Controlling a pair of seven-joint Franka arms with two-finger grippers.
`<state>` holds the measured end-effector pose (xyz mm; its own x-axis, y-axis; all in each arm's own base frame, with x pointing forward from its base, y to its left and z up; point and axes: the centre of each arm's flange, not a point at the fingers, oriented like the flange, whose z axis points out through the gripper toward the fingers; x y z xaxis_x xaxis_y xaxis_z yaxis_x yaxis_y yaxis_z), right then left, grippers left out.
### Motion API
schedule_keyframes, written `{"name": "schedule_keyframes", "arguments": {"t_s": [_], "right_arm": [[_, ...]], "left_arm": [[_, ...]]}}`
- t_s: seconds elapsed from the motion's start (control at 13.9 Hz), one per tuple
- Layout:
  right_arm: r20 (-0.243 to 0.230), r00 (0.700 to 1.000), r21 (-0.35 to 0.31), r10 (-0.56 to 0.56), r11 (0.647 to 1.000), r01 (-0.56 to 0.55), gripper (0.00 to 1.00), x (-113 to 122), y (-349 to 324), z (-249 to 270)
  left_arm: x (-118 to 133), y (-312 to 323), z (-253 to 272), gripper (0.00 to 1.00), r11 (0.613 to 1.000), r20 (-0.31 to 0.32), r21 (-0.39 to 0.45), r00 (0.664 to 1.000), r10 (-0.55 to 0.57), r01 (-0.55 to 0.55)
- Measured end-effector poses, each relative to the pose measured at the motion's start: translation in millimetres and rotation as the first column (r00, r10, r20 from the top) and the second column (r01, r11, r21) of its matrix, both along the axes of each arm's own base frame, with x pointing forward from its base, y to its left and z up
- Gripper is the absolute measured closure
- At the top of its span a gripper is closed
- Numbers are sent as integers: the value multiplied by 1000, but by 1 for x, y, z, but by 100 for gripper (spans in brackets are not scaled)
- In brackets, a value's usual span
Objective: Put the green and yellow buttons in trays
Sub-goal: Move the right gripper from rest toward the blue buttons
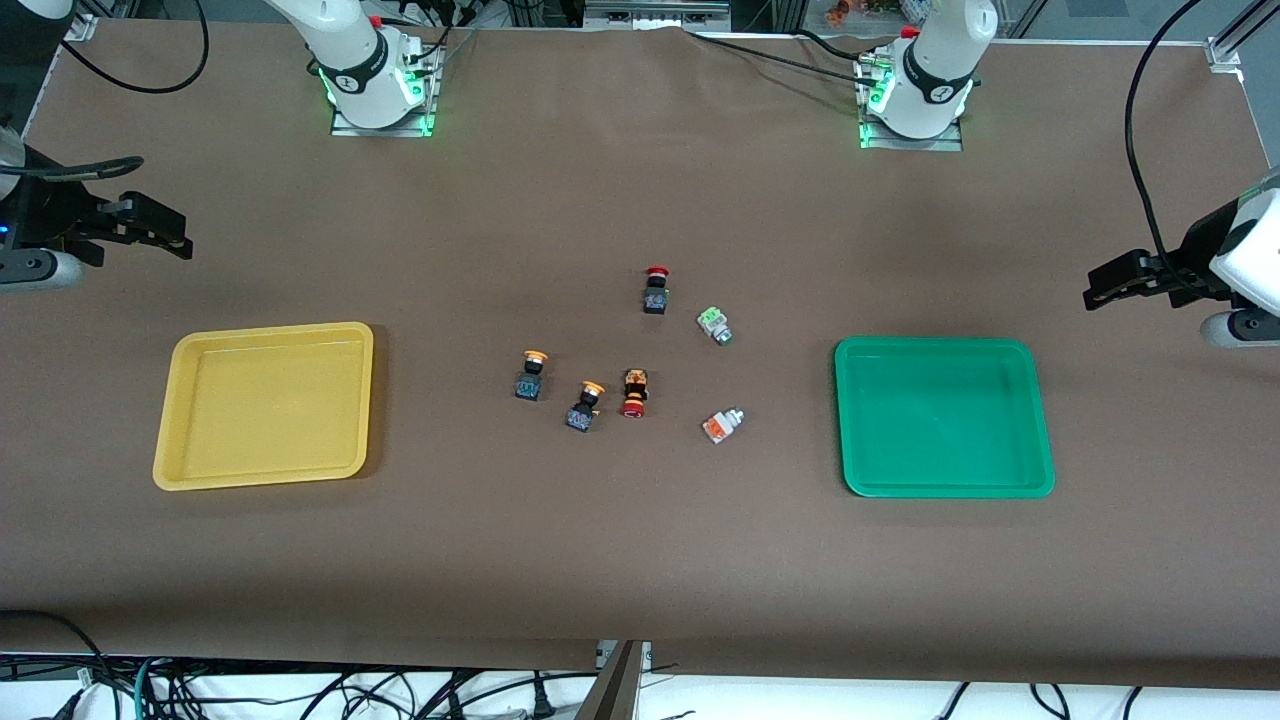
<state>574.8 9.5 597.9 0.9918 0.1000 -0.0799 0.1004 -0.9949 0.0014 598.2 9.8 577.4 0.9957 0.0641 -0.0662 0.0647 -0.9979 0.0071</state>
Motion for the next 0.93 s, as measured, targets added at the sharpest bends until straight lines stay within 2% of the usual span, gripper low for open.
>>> {"name": "schedule_keyframes", "arguments": {"t_s": [0.22,0.57,0.79,0.93], "right_arm": [[-4,1000,2,1,1000,-1,0,2,1,-3],[-65,998,7,7,1000,-7,0,27,8,-54],[-69,998,10,13,1000,-13,0,40,13,-78],[-52,998,15,41,999,-41,0,58,38,-110]], "left_arm": [[0,0,0,0,1000,0,0,1000,0,0],[0,0,0,0,1000,0,0,1000,0,0],[1,-3,-2,0,1000,-3,0,1000,-5,5],[1,-8,-2,0,1000,-3,-1,1000,-13,13]]}}
